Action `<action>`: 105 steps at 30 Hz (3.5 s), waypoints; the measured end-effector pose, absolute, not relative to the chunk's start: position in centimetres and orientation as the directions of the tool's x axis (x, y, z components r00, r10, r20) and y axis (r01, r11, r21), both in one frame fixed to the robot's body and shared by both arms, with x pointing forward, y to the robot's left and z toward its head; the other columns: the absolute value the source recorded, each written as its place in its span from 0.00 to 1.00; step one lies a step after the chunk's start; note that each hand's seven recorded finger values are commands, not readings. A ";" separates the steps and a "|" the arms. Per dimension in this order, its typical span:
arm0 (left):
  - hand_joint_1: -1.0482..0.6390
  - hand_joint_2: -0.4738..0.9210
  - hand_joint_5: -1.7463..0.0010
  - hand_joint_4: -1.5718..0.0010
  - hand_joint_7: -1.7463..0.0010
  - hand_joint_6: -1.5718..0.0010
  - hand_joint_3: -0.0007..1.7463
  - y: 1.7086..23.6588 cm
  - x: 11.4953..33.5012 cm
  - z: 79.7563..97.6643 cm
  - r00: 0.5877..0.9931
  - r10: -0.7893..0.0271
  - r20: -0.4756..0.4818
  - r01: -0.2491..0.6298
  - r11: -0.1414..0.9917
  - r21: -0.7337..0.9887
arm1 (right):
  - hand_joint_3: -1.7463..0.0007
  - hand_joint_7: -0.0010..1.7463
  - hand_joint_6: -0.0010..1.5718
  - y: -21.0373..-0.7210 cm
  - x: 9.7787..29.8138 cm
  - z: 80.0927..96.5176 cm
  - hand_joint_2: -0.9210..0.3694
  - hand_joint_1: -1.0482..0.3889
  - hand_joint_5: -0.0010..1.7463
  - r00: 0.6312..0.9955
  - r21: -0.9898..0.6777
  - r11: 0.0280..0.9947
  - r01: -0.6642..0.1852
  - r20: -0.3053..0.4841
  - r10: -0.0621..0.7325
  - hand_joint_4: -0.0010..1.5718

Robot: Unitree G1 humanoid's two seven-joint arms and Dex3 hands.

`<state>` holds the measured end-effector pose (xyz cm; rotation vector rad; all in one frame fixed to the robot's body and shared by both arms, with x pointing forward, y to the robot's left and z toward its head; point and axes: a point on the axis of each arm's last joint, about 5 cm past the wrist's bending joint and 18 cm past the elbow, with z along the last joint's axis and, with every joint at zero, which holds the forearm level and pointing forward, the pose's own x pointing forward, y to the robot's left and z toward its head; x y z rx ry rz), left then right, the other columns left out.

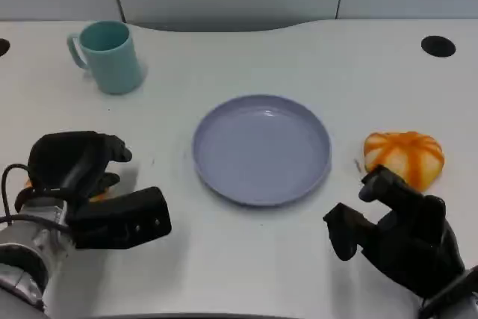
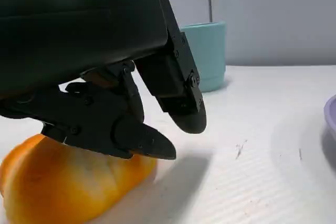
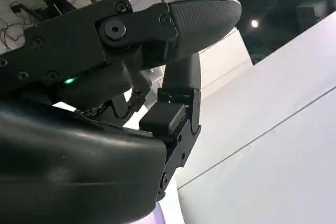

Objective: Grasp the bread from the table and place it into the plate.

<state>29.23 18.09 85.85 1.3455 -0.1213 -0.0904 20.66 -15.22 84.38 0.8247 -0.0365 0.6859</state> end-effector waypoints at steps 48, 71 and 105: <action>0.00 1.00 1.00 0.98 1.00 0.99 0.14 25.4 27.7 88.9 0.983 -0.062 -0.171 0.176 0.107 0.978 | 0.86 0.56 0.48 -15.2 21.8 84.0 0.00 0.20 0.87 0.766 0.664 0.450 -0.597 0.306 0.565 0.51; 0.48 1.00 0.96 0.59 0.97 0.61 0.06 22.5 27.2 84.6 0.980 0.052 -0.194 0.176 0.240 0.955 | 0.86 0.53 0.49 -15.7 21.8 83.9 0.00 0.21 0.83 0.750 0.667 0.425 -0.612 0.319 0.579 0.52; 0.16 1.00 0.99 0.95 1.00 0.86 0.01 19.6 30.1 87.4 0.983 -0.145 -0.116 0.119 0.016 0.993 | 0.87 0.62 0.49 -15.5 21.8 84.3 0.00 0.20 0.90 0.769 0.674 0.452 -0.584 0.281 0.574 0.53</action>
